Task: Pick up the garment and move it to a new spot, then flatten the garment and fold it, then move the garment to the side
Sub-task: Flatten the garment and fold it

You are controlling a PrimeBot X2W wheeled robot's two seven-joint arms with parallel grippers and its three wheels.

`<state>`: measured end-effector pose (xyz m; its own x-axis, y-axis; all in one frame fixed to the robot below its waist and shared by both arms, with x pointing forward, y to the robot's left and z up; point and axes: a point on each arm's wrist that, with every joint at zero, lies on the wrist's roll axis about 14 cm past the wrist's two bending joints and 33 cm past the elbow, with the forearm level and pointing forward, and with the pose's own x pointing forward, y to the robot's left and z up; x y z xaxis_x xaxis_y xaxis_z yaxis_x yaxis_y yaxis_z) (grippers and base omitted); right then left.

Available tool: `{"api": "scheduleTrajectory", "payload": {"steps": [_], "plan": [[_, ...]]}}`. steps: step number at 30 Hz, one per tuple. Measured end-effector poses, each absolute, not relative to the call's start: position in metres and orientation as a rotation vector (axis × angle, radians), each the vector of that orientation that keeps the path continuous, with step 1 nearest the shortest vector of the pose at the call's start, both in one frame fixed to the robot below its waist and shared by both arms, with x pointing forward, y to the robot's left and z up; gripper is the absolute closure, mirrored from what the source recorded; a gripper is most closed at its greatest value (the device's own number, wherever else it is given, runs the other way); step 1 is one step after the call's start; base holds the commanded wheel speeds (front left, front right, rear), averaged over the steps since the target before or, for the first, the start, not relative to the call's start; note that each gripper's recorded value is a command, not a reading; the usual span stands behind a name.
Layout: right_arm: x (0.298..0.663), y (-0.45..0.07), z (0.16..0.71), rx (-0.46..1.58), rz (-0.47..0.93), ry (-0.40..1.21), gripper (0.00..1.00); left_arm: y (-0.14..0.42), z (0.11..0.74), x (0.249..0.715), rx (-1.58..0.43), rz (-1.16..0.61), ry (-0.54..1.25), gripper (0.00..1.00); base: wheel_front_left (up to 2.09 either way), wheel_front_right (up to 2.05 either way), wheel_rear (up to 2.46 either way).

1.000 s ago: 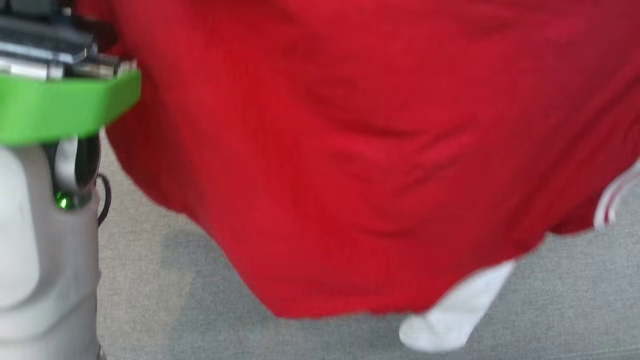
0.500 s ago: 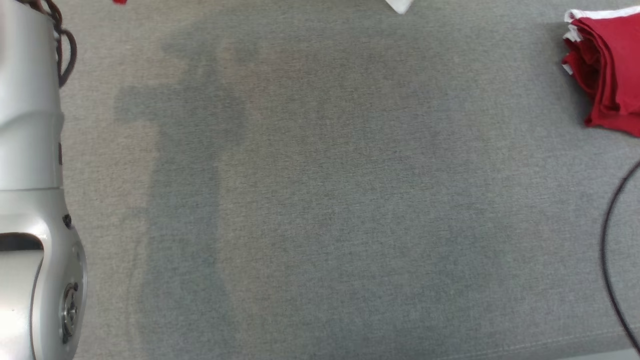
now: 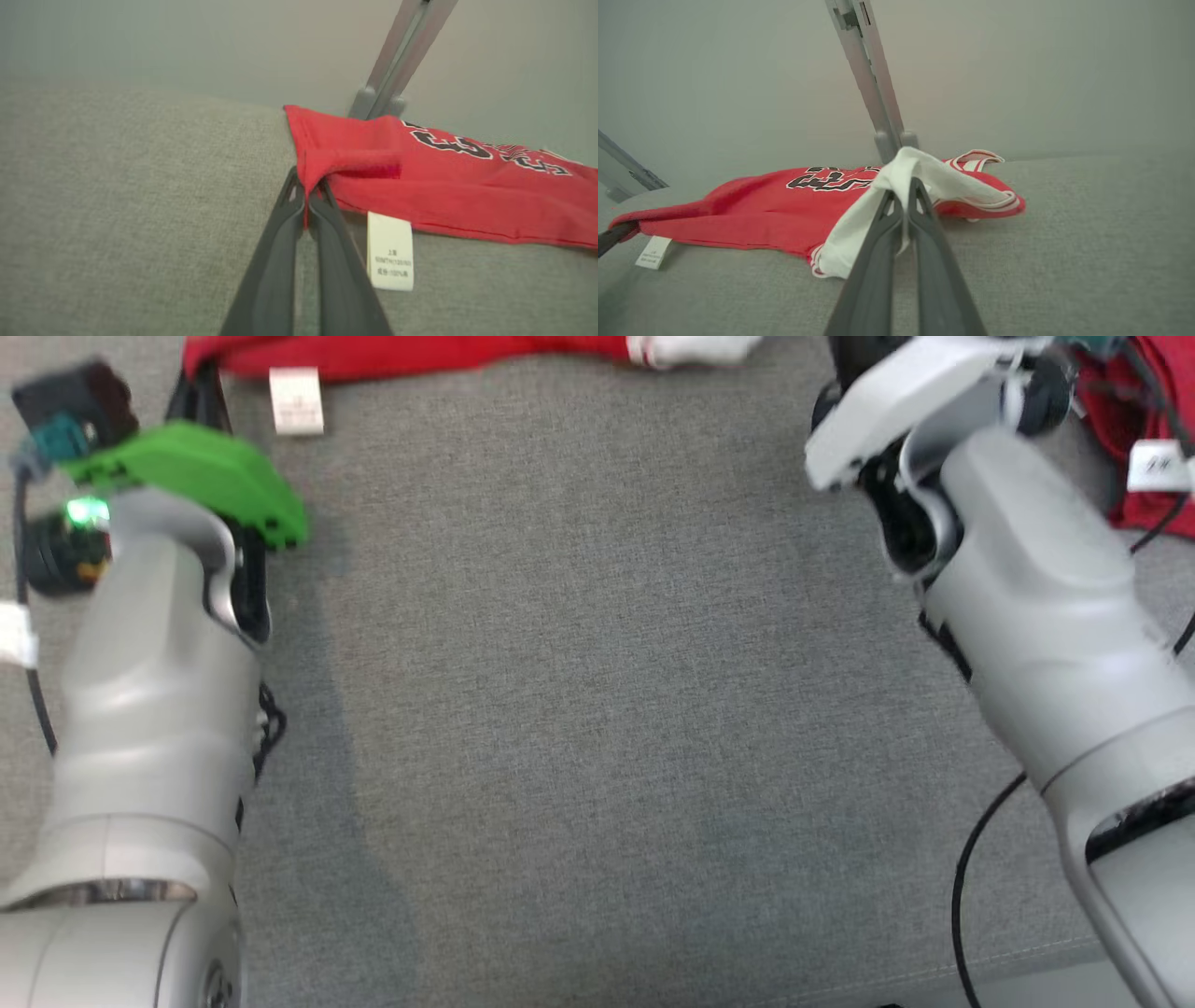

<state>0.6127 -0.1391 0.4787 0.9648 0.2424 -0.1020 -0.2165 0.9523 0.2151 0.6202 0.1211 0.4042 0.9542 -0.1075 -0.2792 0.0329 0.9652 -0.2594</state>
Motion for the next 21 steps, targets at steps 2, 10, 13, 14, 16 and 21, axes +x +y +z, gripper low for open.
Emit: {"api": "scheduleTrajectory", "payload": {"steps": [2,10,13,14,16,21], "plan": [[0.6,-0.143,0.449,0.24,0.206,0.193,1.0,0.123,0.379,0.607,-0.266,-0.052,0.354,1.0,0.0,0.0,0.0],[0.565,-0.157,0.436,0.324,0.185,0.172,1.0,0.134,0.385,0.588,-0.307,-0.021,0.285,1.0,0.0,0.0,0.0],[0.533,-0.158,0.434,0.332,0.197,0.163,1.0,0.145,0.387,0.564,-0.31,-0.005,0.26,1.0,0.0,0.0,0.0],[0.521,-0.159,0.434,0.334,0.197,0.162,1.0,0.146,0.384,0.553,-0.297,-0.009,0.266,1.0,0.0,0.0,0.0],[0.499,-0.164,0.435,0.334,0.194,0.154,1.0,0.15,0.381,0.533,-0.285,-0.012,0.27,1.0,0.0,0.0,0.0],[0.439,-0.175,0.439,0.356,0.155,0.137,1.0,0.161,0.38,0.479,-0.252,-0.01,0.275,1.0,0.0,0.0,0.0]]}}
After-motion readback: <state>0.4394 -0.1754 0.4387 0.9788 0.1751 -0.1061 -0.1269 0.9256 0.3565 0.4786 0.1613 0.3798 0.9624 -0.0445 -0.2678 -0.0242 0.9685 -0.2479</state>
